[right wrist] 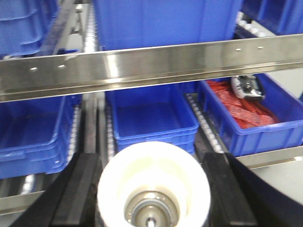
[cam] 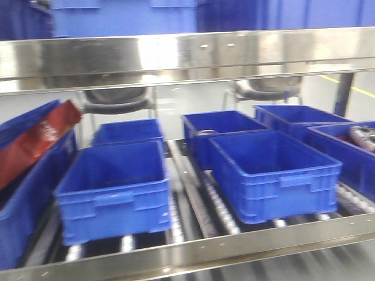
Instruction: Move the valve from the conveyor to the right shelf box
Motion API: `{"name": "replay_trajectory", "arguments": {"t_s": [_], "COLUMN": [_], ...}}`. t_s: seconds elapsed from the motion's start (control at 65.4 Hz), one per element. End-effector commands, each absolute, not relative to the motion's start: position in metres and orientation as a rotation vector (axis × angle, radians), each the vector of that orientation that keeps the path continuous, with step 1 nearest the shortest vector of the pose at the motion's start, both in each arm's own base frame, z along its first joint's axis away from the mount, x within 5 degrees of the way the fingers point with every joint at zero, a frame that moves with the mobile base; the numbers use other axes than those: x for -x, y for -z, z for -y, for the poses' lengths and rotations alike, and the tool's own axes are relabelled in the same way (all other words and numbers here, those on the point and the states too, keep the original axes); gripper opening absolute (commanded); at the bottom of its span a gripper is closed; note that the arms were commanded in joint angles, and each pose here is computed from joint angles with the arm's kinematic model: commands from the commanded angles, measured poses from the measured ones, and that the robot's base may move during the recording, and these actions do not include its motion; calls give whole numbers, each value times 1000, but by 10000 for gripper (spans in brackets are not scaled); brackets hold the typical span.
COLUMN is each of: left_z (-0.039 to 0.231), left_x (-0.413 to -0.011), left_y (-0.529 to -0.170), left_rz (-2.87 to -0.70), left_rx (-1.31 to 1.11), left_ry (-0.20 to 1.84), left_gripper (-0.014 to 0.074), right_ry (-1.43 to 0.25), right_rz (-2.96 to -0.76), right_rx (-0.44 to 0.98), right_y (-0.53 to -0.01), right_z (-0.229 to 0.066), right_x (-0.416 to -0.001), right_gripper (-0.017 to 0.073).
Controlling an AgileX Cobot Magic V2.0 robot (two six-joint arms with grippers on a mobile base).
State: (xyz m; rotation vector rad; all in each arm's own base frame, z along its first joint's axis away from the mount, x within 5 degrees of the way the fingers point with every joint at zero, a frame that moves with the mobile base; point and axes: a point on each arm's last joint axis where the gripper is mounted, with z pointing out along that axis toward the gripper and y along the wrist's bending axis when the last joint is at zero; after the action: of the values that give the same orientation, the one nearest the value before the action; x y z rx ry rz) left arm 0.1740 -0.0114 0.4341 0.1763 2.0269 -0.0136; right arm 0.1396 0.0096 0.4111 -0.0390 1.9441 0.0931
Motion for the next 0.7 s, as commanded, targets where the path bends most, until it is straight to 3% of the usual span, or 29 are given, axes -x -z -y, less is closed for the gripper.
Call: {"name": "replay_trajectory", "arguments": {"t_s": [0.0, 0.688], "left_z": [12, 12], "left_x": [-172, -172], "left_y": [-444, -444], "left_rz": [-1951, -1951], "left_rx": [-164, -164], "left_ry": [24, 24], "left_gripper": [-111, -111], "right_ry": [-85, -85], "right_rz": [-1843, -1843], "right_rx": [36, 36], "right_y": [-424, -424], "right_z": [-9, -9], "right_x": [-138, -138], "right_gripper": [-154, -154]}}
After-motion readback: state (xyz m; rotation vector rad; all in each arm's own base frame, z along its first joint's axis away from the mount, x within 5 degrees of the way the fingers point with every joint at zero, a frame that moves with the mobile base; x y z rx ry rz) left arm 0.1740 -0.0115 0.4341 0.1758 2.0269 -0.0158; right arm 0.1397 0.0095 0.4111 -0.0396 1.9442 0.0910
